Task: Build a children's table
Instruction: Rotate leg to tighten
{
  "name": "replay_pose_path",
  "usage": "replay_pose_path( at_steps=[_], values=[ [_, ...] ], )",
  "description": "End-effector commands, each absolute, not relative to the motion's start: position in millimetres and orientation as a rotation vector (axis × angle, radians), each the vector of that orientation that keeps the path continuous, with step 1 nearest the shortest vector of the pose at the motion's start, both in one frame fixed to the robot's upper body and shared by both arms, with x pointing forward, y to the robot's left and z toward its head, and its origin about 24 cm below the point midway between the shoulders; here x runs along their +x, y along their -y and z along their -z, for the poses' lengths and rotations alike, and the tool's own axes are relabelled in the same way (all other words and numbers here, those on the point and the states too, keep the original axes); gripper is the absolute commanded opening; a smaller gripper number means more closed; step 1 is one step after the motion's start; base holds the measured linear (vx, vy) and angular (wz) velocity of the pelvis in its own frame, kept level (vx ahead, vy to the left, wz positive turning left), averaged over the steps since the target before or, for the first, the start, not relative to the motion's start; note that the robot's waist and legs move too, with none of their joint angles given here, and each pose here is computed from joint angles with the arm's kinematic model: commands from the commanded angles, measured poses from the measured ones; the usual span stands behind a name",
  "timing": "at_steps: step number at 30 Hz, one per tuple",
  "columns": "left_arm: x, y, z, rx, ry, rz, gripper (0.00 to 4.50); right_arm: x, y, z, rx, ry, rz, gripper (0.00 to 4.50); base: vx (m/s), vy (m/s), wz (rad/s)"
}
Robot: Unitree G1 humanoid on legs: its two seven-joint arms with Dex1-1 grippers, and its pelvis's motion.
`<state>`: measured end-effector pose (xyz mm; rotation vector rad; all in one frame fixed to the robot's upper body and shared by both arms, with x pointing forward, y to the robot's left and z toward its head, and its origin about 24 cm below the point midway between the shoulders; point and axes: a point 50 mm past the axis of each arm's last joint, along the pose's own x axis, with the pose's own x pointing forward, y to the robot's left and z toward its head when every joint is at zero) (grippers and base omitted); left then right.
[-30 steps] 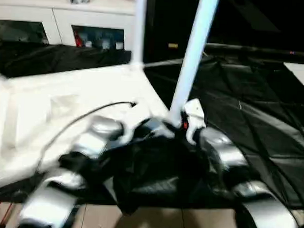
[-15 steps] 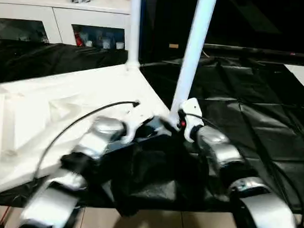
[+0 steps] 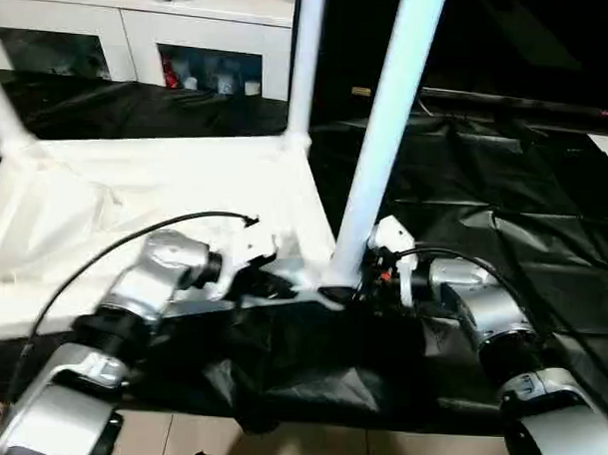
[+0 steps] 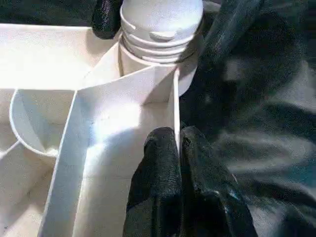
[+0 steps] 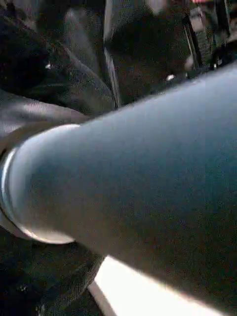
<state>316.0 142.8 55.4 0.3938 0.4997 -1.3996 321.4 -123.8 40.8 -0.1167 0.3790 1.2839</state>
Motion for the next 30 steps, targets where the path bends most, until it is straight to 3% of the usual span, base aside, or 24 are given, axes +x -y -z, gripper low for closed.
replay_pose_path(
  at_steps=[1, 3, 11, 13, 15, 21, 24, 27, 30],
  values=[
    [307, -132, -45, 0.390, -0.547, 1.492, 0.00, 320.0, 118.0, -44, -0.127, -0.381, -1.319, 3.61, 0.000, 0.000, 0.00],
    [307, -133, -45, 0.393, -0.547, 1.494, 0.00, 318.4, 116.8, -43, -0.117, -0.396, -1.328, 3.27, 0.000, 0.000, 0.00],
    [311, -136, -46, 0.384, -0.548, 1.463, 0.00, 314.9, 112.0, -39, -0.098, -0.413, -1.340, 2.81, 0.000, 0.000, 0.00],
    [314, -134, -46, 0.377, -0.542, 1.421, 0.00, 315.3, 110.7, -38, -0.082, -0.410, -1.318, 2.78, 0.000, 0.000, 0.00],
    [325, -129, -46, 0.378, -0.517, 1.279, 0.00, 321.0, 105.4, -32, -0.058, -0.385, -1.186, 2.74, 0.000, 0.000, 0.00],
    [338, -114, -46, 0.379, -0.498, 1.145, 0.00, 336.2, 93.0, -24, 0.033, -0.391, -0.868, 2.72, 0.000, 0.000, 0.00],
    [344, -94, -48, 0.357, -0.467, 1.075, 0.00, 340.8, 73.6, -19, 0.056, -0.408, -0.713, 2.72, 0.000, 0.000, 0.00],
    [343, -84, -47, 0.374, -0.453, 1.080, 0.00, 340.2, 58.1, -22, 0.002, -0.372, -0.736, 2.72, 0.000, 0.000, 0.00],
    [342, -80, -47, 0.376, -0.445, 1.106, 0.00, 340.7, 55.5, -27, 0.005, -0.339, -0.779, 3.42, 0.000, 0.000, 0.00]
  ],
)
